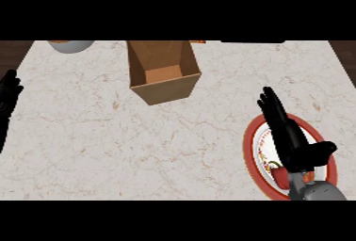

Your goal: Pick the sweet potato from the plate and place it in the cardboard box

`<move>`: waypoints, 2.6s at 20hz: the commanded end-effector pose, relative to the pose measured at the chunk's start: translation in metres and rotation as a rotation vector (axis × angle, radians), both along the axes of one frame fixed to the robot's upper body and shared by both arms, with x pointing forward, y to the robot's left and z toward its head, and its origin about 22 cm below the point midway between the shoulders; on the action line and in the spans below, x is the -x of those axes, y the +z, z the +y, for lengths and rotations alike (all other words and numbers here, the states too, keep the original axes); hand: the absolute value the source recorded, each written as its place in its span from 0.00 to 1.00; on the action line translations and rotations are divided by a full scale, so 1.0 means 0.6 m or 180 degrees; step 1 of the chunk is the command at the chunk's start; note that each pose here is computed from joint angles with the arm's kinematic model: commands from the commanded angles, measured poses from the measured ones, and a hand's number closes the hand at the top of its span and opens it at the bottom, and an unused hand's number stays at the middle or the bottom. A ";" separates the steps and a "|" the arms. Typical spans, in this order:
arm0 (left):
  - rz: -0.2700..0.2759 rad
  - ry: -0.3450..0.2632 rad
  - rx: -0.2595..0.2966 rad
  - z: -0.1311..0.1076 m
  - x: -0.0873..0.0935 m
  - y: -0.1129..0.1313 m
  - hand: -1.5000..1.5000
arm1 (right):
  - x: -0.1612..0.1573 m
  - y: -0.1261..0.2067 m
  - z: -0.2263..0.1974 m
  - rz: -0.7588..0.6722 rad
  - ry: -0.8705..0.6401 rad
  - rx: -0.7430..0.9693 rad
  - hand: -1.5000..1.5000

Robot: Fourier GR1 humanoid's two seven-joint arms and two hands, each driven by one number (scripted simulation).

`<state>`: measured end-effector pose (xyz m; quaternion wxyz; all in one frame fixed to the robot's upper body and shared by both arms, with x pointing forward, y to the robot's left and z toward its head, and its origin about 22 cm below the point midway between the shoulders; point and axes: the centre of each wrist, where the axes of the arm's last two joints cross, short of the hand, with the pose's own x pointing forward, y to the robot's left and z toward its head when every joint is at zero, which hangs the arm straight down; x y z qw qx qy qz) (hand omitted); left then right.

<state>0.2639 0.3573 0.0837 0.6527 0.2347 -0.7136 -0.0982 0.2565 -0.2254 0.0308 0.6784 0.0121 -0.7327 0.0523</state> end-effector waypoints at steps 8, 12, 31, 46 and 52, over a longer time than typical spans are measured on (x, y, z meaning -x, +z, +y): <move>0.0557 -0.0073 0.0328 -0.065 0.034 -0.096 0.50 | -0.026 0.071 -0.245 -0.0400 -0.0934 0.1741 1.00; 0.0621 -0.0116 0.0365 -0.095 0.032 -0.116 0.50 | 0.002 -0.011 -0.235 -0.0535 -0.1495 0.0155 0.00; 0.0596 -0.0131 0.0409 -0.133 0.022 -0.106 0.50 | 0.009 0.146 -0.342 0.1122 0.0564 0.3209 0.00; 0.0625 -0.0085 0.0366 -0.112 0.047 -0.105 0.50 | 0.012 0.118 -0.219 0.1586 0.0584 0.3365 0.00; 0.0603 -0.0148 0.0375 -0.129 0.083 -0.105 0.50 | 0.023 0.073 -0.261 0.1833 0.0590 0.3436 0.00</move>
